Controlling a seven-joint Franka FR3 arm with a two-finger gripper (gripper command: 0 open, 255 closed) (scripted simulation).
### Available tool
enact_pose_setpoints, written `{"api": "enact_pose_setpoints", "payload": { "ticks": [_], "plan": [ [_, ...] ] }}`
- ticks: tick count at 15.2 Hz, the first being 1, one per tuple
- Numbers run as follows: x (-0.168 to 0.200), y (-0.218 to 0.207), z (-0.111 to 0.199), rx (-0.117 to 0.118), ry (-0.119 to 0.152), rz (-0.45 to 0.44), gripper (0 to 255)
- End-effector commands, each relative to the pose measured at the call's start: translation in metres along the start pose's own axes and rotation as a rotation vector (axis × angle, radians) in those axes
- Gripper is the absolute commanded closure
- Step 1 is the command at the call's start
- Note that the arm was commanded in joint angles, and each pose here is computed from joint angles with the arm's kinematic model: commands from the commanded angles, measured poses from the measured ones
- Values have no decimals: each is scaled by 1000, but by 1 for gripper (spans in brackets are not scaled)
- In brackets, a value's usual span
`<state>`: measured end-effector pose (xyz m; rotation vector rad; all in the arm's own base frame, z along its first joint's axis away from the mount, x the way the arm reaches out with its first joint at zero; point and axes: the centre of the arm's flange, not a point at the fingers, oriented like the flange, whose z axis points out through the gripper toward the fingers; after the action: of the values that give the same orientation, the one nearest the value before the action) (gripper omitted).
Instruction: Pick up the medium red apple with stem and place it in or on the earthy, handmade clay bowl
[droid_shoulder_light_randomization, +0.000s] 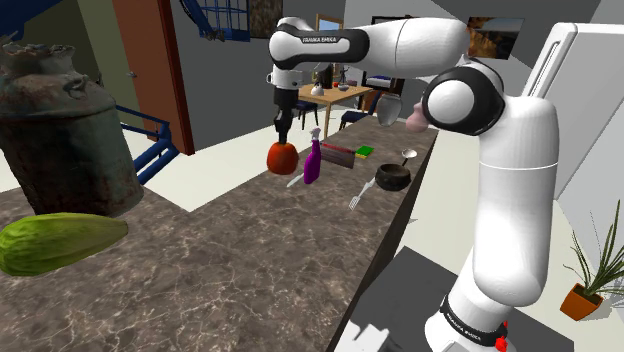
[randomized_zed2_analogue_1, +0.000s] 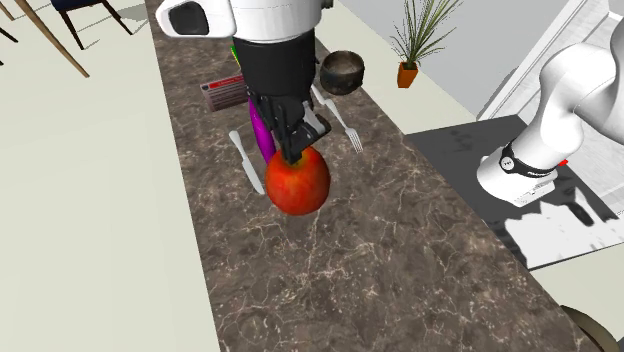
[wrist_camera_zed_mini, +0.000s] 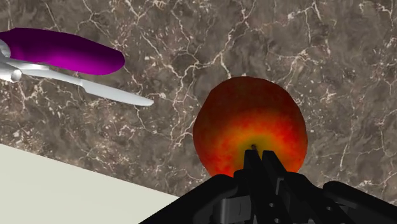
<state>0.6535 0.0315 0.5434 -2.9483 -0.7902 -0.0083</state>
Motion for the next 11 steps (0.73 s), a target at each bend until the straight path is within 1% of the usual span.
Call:
{"api": "enact_pose_setpoints", "payload": {
  "ticks": [1,4,11],
  "plan": [
    [1,-1,-11,0,0,0,255],
    [1,-2,-24,0,0,0,255],
    [-75,46,-44,0,0,0,255]
  ]
}}
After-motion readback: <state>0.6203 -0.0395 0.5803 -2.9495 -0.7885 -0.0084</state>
